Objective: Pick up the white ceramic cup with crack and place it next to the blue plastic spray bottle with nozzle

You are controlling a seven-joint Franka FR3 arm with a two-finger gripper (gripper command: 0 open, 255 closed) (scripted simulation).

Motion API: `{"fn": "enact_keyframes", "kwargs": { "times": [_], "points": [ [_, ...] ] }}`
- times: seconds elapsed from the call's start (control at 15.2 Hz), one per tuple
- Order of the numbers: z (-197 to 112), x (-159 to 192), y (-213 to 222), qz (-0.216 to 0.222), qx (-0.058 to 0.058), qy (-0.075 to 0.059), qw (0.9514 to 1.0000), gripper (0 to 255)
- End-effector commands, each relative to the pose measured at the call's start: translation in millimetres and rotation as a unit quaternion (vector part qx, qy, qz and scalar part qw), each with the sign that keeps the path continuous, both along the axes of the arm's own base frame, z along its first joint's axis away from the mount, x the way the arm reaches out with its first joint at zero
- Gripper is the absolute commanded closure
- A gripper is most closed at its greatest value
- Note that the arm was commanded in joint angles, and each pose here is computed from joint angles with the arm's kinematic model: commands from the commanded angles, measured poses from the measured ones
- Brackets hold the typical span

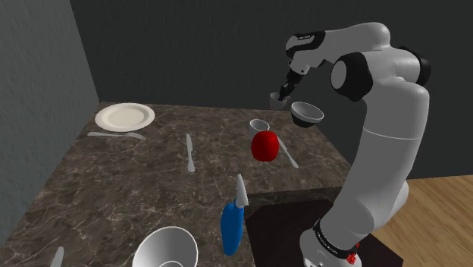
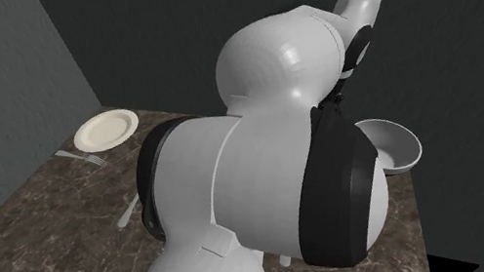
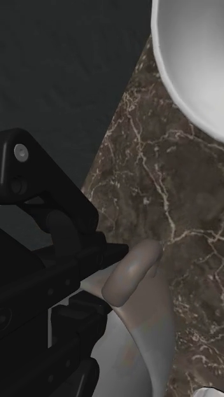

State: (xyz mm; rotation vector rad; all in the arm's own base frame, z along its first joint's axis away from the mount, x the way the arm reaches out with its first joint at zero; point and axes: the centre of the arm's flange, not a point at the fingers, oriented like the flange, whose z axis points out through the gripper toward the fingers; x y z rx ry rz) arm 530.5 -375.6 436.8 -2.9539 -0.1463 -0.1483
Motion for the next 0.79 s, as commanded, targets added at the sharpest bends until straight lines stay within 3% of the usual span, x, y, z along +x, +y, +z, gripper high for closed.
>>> {"fn": "enact_keyframes", "kwargs": {
  "times": [0.0, 0.73],
  "points": [
    [10.2, 0.7, 0.8, 0.0, 0.0, 0.0, 1.0, 255],
    [68.2, 0.7, 0.8, 0.0, 0.0, 0.0, 1.0, 255]
  ]
}}
